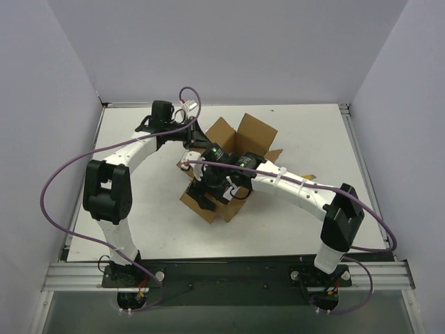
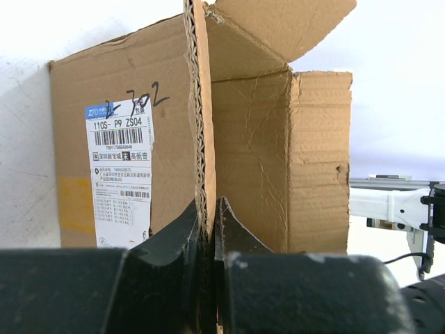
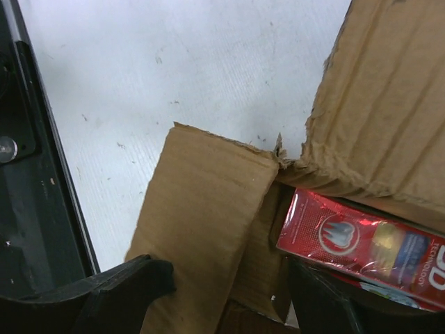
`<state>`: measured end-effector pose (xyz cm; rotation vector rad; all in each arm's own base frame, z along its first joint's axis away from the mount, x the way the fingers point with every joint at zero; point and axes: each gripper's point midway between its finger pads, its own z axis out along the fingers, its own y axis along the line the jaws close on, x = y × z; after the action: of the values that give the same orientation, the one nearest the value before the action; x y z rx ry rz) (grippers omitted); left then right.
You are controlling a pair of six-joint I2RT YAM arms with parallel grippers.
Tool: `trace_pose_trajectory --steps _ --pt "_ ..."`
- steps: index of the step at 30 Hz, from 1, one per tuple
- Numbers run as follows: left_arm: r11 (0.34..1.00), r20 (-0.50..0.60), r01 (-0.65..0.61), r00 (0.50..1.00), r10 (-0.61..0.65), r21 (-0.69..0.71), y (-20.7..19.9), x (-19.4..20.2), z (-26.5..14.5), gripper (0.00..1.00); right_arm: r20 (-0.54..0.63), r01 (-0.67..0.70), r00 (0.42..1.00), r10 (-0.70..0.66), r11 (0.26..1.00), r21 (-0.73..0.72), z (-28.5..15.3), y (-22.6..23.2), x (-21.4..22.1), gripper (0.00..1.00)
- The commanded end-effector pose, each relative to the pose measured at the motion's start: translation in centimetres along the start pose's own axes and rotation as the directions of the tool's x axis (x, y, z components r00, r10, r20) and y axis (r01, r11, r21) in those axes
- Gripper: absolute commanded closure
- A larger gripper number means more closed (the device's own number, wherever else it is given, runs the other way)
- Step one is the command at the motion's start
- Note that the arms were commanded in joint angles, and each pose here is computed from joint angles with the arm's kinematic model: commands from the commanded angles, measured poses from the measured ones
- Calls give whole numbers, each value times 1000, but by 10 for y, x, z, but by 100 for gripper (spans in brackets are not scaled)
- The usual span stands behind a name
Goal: Unpack the express box
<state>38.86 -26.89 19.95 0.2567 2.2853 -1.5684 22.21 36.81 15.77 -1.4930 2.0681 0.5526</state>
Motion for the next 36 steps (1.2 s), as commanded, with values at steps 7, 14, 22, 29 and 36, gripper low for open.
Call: trace_pose_trajectory --steps 7,14,22,29,36 --pt "978 37 -208 978 207 27 -17 -12 -11 96 10 -61 998 60 982 181 -30 -70 -4 24" --pt "940 -11 -336 941 337 63 -25 0 -18 96 189 58 979 -74 995 87 -118 -85 -59 26" --pt "844 -44 -482 862 504 234 -64 24 -29 96 41 466 883 -467 884 45 -99 -103 12 34" --pt "825 -65 -393 888 454 406 -85 33 -27 97 7 602 797 -605 792 -96 -61 -95 53 40" --pt "846 -89 -283 929 359 452 -80 40 -10 97 83 680 732 -677 717 -150 -27 -79 64 38"
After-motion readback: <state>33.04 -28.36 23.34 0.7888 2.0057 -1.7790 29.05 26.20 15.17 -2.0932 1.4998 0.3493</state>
